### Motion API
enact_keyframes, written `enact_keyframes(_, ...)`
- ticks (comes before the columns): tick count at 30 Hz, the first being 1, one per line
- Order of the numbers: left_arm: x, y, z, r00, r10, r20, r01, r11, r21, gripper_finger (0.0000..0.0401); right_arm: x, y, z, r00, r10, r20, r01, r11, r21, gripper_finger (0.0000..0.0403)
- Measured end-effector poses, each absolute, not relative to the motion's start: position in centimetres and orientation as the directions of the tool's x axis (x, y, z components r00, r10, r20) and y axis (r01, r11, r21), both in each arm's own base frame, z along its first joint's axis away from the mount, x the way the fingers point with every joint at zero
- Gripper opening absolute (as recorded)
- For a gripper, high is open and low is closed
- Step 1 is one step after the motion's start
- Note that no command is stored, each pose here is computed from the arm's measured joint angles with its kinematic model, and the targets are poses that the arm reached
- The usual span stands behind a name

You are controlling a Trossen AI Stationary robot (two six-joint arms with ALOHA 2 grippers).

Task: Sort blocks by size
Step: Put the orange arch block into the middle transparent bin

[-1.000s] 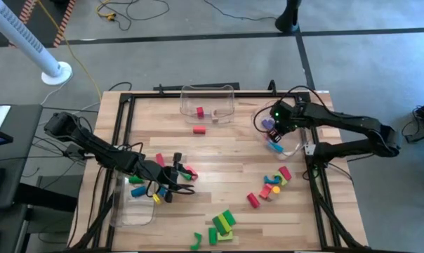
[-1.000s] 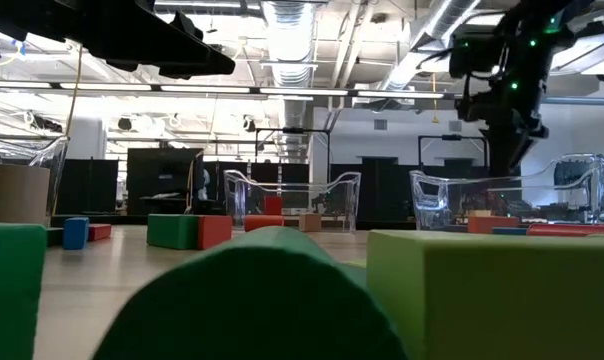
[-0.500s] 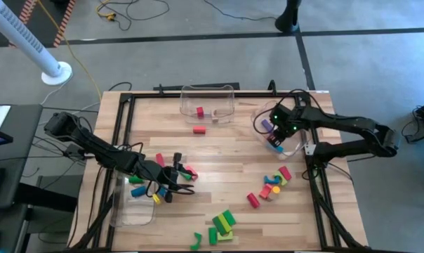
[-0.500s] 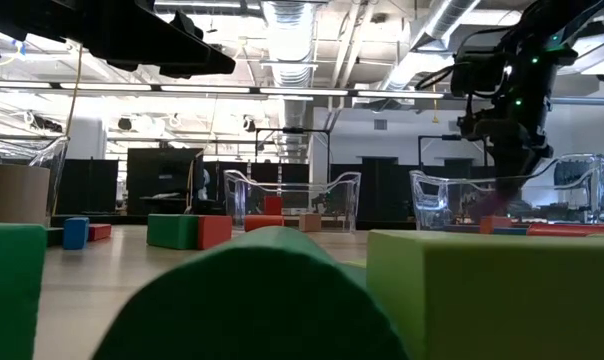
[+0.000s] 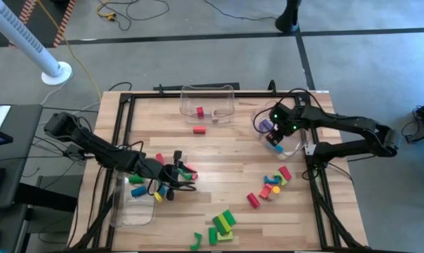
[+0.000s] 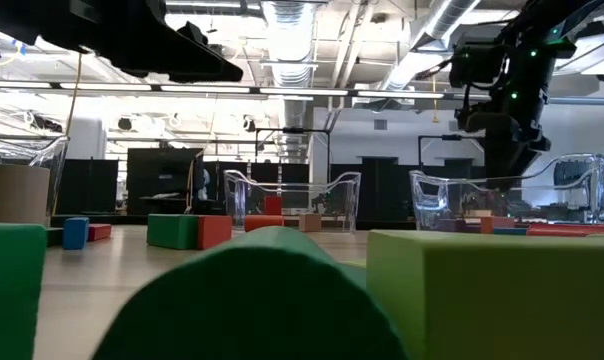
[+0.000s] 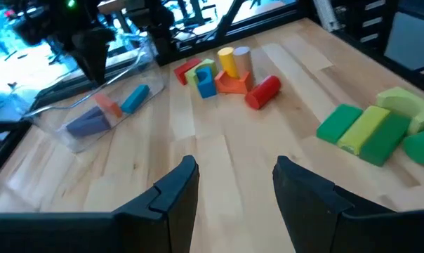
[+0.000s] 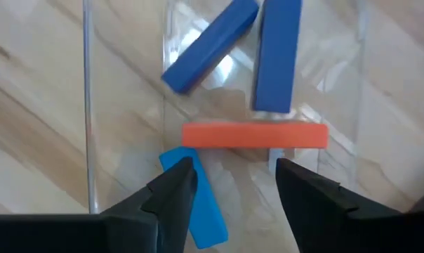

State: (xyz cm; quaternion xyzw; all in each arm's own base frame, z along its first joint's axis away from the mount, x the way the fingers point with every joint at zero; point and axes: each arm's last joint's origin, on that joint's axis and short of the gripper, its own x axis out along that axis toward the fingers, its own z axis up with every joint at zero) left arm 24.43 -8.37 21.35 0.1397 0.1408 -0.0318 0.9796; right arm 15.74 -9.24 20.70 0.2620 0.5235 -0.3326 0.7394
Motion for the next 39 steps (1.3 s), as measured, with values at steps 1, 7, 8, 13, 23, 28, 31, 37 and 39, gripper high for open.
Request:
enact_keyframes(1, 24.5, -8.1, 21.3, 0.958, -0.013, -0.288, 0.093, 0.96, 0.266, 0.0174, 15.8, -9.2, 21.0, 0.238, -0.229, -0.944, 0.764, 0.644, 0.036, 0.0229)
enact_keyframes(7, 25.1, -6.4, 21.2, 0.916, 0.007, -0.401, 0.102, 0.962, 0.252, 0.0174, 16.4, -8.4, 23.2, 0.317, -0.303, -0.899, 0.739, 0.673, 0.034, 0.0224)
enact_keyframes(8, 25.2, -6.2, 21.3, 0.903, 0.014, -0.43, 0.105, 0.962, 0.251, 0.0174, 16.5, -8.3, 23.6, 0.335, -0.309, -0.89, 0.733, 0.679, 0.04, 0.0224)
enact_keyframes(13, 25.8, -5.0, 22.1, 0.838, 0.04, -0.545, 0.125, 0.957, 0.262, 0.0174, 17.2, -7.3, 25.2, 0.435, -0.322, -0.841, 0.683, 0.726, 0.076, 0.0223)
enact_keyframes(23, 26.0, -3.1, 23.4, 0.703, -0.057, -0.709, 0.255, 0.95, 0.177, 0.0174, 19.0, -4.5, 26.1, 0.586, -0.283, -0.759, 0.546, 0.83, 0.112, 0.0223)
enact_keyframes(28, 27.7, -3.2, 21.7, 0.611, -0.053, -0.79, 0.328, 0.925, 0.191, 0.0174, 19.9, -2.7, 26.6, 0.667, -0.255, -0.7, 0.456, 0.882, 0.114, 0.0223)
enact_keyframes(31, 29.1, -3.2, 20.5, 0.505, 0.015, -0.863, 0.346, 0.913, 0.218, 0.0174, 20.5, -1.3, 27.1, 0.726, -0.214, -0.654, 0.388, 0.912, 0.132, 0.0223)
enact_keyframes(37, 31.1, -3.2, 19.8, 0.415, 0.03, -0.909, 0.41, 0.886, 0.217, 0.0174, 21.0, 1.8, 27.8, 0.804, -0.146, -0.576, 0.252, 0.962, 0.108, 0.0223)
enact_keyframes(39, 31.5, -2.9, 19.4, 0.394, 0.026, -0.919, 0.411, 0.889, 0.202, 0.0174, 21.0, 2.8, 28.0, 0.821, -0.141, -0.554, 0.229, 0.969, 0.093, 0.0223)
